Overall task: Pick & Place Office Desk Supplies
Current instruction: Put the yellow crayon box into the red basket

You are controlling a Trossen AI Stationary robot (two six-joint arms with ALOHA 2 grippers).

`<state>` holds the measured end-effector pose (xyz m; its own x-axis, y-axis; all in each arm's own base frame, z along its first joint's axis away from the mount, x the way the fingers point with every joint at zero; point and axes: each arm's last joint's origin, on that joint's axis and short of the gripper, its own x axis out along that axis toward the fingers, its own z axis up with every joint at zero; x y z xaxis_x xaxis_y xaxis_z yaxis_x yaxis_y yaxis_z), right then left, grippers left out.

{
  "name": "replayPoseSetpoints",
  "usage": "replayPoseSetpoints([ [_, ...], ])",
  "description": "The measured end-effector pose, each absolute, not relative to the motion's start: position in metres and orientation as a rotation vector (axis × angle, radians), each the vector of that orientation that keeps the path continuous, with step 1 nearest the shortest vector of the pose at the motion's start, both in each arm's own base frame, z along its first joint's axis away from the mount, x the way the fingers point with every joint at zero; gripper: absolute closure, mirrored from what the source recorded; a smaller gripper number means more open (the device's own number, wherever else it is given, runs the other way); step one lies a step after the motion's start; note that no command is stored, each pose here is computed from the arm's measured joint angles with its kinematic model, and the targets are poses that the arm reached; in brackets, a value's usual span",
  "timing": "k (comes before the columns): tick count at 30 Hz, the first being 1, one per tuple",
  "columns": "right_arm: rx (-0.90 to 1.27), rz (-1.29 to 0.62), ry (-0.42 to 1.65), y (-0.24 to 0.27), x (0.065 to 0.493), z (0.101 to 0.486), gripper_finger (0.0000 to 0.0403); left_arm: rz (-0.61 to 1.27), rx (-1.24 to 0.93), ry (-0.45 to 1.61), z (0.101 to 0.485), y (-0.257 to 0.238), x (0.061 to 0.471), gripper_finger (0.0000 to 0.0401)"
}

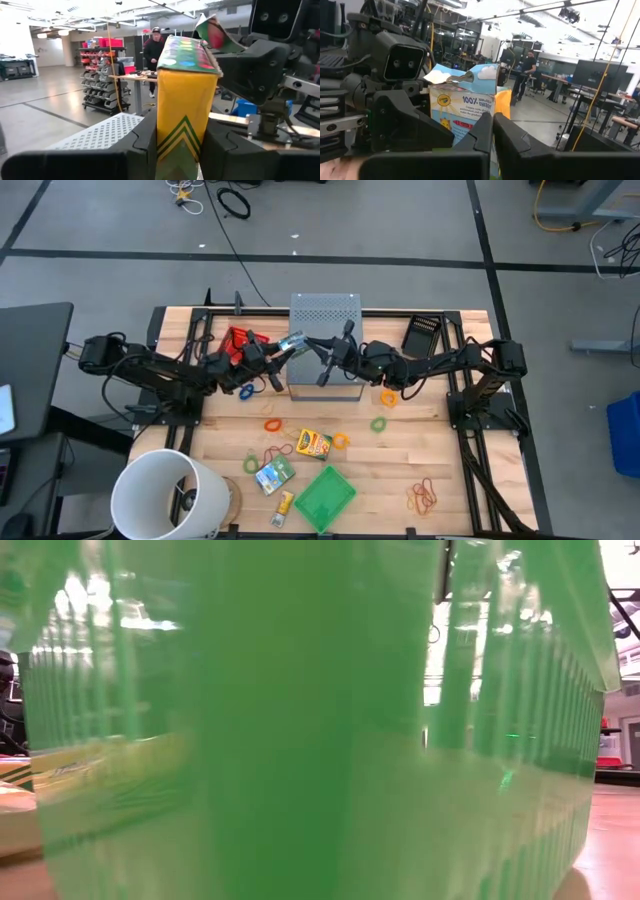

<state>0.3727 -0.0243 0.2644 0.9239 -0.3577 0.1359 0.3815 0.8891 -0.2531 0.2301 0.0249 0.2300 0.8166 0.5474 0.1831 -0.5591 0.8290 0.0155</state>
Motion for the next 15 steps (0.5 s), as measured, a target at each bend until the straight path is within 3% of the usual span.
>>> replayPoseSetpoints([
  [4, -0.271, -0.378, -0.059, -0.024, 0.373, 0.261, 0.0322, 0.600, 0.084, -0.151, 0.228, 0.025, 0.230, 0.0301],
  [11, -0.277, -0.337, -0.029, -0.020, 0.373, 0.260, 0.0188, 0.709, 0.099, -0.091, 0.224, 0.028, 0.229, 0.0301],
  [15, -0.281, -0.330, -0.012, -0.013, 0.369, 0.265, 0.0153, 0.820, 0.119, -0.039, 0.220, 0.031, 0.227, 0.0301],
])
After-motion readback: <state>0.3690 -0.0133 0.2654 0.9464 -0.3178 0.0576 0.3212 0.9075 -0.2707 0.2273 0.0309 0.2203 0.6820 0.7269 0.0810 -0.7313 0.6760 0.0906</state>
